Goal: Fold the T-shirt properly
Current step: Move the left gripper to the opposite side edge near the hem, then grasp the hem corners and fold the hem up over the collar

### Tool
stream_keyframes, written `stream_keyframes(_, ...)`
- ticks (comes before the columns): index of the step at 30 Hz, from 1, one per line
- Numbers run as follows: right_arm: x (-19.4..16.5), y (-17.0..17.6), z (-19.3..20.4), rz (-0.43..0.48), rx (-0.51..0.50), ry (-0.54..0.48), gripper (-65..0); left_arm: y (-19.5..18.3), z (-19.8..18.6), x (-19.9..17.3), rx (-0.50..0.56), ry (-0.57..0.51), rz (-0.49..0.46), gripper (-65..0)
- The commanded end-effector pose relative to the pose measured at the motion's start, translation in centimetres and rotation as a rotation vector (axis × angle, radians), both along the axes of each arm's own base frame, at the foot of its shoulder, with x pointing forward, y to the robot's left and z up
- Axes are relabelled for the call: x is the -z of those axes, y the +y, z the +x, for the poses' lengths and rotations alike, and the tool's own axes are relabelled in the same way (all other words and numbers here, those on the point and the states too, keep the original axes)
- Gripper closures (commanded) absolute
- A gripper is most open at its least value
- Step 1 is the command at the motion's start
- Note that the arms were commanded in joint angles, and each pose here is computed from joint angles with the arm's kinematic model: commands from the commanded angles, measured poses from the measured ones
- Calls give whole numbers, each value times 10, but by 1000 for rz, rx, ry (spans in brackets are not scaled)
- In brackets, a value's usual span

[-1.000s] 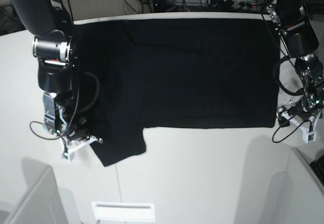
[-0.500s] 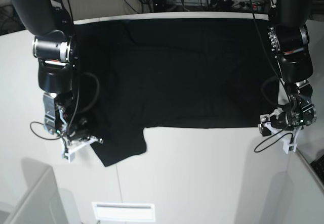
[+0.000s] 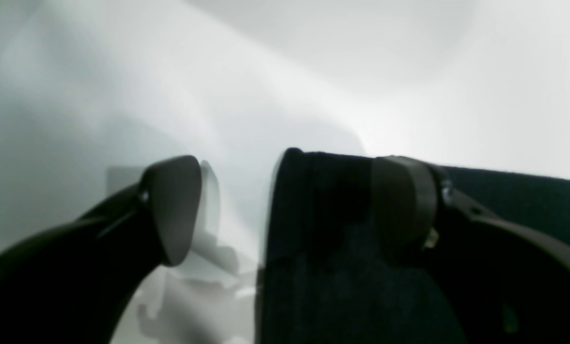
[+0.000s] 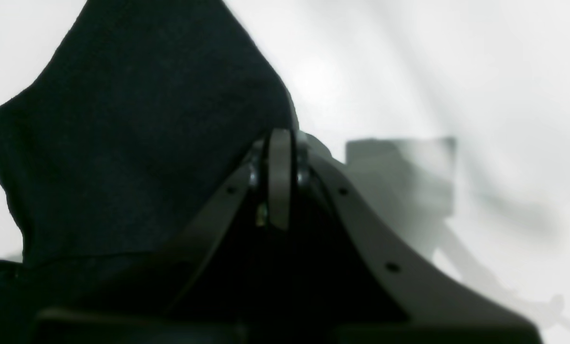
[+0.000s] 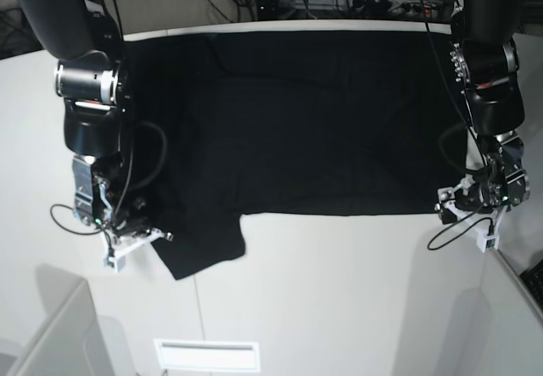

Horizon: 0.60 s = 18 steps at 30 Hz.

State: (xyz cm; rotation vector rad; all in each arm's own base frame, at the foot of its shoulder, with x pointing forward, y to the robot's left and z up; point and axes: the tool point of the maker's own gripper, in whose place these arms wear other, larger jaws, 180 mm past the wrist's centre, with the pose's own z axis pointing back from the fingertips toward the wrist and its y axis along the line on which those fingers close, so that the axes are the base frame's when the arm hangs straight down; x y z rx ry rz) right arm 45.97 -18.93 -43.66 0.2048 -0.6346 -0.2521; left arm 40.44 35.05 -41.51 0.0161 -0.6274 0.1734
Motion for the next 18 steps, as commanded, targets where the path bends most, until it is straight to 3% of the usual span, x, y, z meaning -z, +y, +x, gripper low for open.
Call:
stream_keyframes(1,-18,-4,15,-7,3,-42,0,10,7,-12,-11,-20,8,-522)
stream_keyframes(3,-18,-4,15,-7,3,-42,0,9,4,-8,-12,-10,4,-499)
stream_keyframes(14,-18,-5,15,-6,6,-44,0,8,5,-9,-10,-15,-1,0)
stream_keyframes(18,-21,-6,18,-9,12,-65,0,9,2,-7,-14,-13,-6,0)
